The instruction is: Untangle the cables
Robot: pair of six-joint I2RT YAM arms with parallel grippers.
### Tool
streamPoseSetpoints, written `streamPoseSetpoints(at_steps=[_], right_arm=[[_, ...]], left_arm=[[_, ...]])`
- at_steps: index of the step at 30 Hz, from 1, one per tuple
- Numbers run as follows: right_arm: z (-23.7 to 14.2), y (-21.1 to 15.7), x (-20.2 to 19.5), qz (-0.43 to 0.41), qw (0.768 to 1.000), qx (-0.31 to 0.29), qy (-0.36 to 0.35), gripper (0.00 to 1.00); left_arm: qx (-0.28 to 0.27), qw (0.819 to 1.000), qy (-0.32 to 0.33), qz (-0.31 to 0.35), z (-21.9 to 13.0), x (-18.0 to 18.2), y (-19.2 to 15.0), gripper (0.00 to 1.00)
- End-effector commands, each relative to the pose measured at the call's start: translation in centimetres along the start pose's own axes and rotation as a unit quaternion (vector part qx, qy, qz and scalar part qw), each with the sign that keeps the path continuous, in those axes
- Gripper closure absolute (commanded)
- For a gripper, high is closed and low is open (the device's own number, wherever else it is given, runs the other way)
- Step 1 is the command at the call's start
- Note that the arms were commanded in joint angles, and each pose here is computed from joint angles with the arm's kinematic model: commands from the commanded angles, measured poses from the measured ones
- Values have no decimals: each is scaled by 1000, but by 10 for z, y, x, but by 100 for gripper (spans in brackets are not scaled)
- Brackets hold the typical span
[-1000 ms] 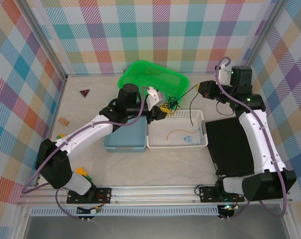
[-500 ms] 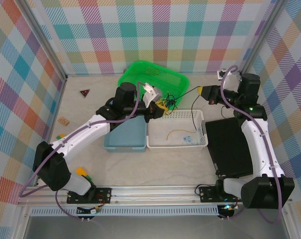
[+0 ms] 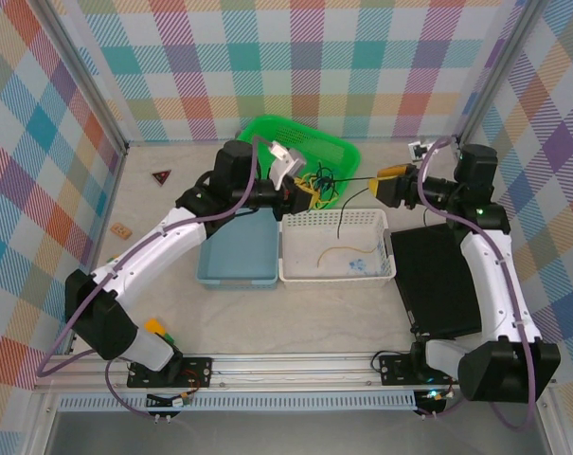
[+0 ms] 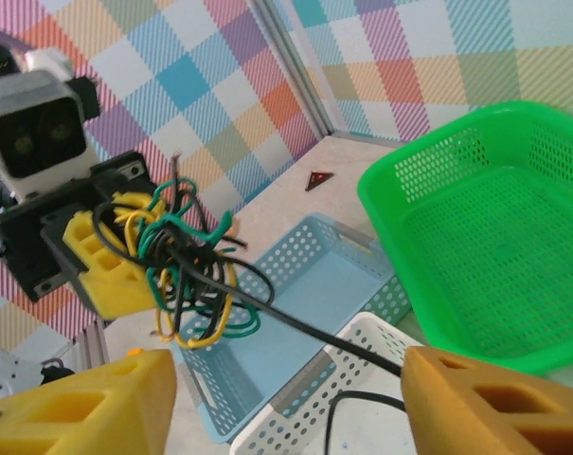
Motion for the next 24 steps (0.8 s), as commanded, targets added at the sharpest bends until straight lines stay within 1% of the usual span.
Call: streamPoseSetpoints(at_steps=[1, 5, 8, 10, 13, 17, 19, 20, 23, 24], right_arm=[[-8, 5, 25, -18, 999, 1, 50, 34], [-10, 5, 44, 47, 993, 22, 110, 35], [-6, 4, 54, 126, 980, 44, 147, 36], [3, -2, 53, 164, 974, 60, 142, 34], [17, -16, 49, 174, 975, 74, 113, 29], [25, -30, 34, 192, 975, 74, 85, 30], [29, -33, 31, 211, 970, 80, 92, 34], [31, -34, 29, 225, 966, 84, 97, 38], [37, -35, 27, 262, 954, 89, 114, 54], [38, -35, 28, 269, 952, 89, 119, 57]], left_arm=[[-4, 1000, -13, -15, -3, -2, 10, 100], [-15, 999, -11, -35, 0, 2, 15, 100], [-17, 998, -31, -53, 4, 1, 18, 100], [-27, 997, -47, -61, 6, -2, 22, 100], [-35, 995, -48, -74, 5, -2, 26, 100], [-31, 995, -47, -80, 3, -3, 28, 100], [-31, 995, -49, -79, 2, -5, 28, 100], [-31, 995, -49, -80, 1, -6, 27, 100], [-32, 995, -53, -75, -1, -9, 25, 100], [-32, 995, -53, -75, -1, -9, 23, 100]])
Point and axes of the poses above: each hand's point on the last joint's axis, 136 mm out from that joint toward the fingers, its own z axis out along the fingers, its own x axis along the line the jaws close on, y = z × x, the point moved 4 cm from there along -z, back along the fingers, and after that the axes turned 1 degree about -z, right-handed, at the moved point
